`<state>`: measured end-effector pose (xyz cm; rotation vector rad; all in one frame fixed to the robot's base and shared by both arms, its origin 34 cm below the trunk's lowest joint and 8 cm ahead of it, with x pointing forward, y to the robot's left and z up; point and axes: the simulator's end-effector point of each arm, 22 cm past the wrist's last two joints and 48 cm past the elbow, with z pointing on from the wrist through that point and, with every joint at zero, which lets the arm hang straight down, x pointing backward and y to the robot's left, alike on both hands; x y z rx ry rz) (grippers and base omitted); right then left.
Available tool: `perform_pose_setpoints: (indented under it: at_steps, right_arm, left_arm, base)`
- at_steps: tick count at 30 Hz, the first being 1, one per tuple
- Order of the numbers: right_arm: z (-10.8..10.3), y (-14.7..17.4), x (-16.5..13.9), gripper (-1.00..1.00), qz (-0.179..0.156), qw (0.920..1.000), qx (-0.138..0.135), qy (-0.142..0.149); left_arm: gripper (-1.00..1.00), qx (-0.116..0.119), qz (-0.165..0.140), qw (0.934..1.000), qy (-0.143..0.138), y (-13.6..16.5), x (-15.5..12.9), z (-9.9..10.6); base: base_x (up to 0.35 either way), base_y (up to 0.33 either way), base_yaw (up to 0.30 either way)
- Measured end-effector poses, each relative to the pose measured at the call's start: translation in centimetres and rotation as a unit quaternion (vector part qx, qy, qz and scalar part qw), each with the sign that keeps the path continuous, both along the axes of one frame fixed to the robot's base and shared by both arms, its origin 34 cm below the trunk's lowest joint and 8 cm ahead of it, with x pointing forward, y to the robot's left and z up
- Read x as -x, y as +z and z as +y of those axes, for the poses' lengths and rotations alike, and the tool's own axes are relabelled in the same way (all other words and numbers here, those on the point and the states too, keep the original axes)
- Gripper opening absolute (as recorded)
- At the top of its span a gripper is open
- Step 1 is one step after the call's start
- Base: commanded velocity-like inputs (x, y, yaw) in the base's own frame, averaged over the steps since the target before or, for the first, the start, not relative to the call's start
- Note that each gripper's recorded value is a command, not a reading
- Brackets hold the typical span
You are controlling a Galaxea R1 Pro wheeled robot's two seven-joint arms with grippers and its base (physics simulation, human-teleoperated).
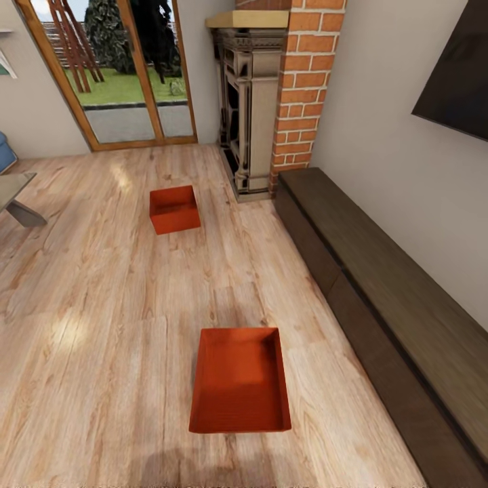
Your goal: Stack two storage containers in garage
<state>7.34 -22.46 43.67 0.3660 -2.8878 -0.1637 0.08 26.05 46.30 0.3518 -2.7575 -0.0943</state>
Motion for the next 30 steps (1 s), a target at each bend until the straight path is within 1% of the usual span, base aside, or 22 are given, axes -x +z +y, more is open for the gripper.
perform_pose_setpoints:
  at_steps: [30]
  right_arm:
    - [0.0, 0.3, 1.7, 1.00, 0.023, 0.9997, 0.000, -0.001]
  left_arm:
    - [1.00, 0.000, 0.022, 0.9997, 0.000, 0.7, 1.6, 0.0]
  base:
    - [0.000, 0.000, 0.000]
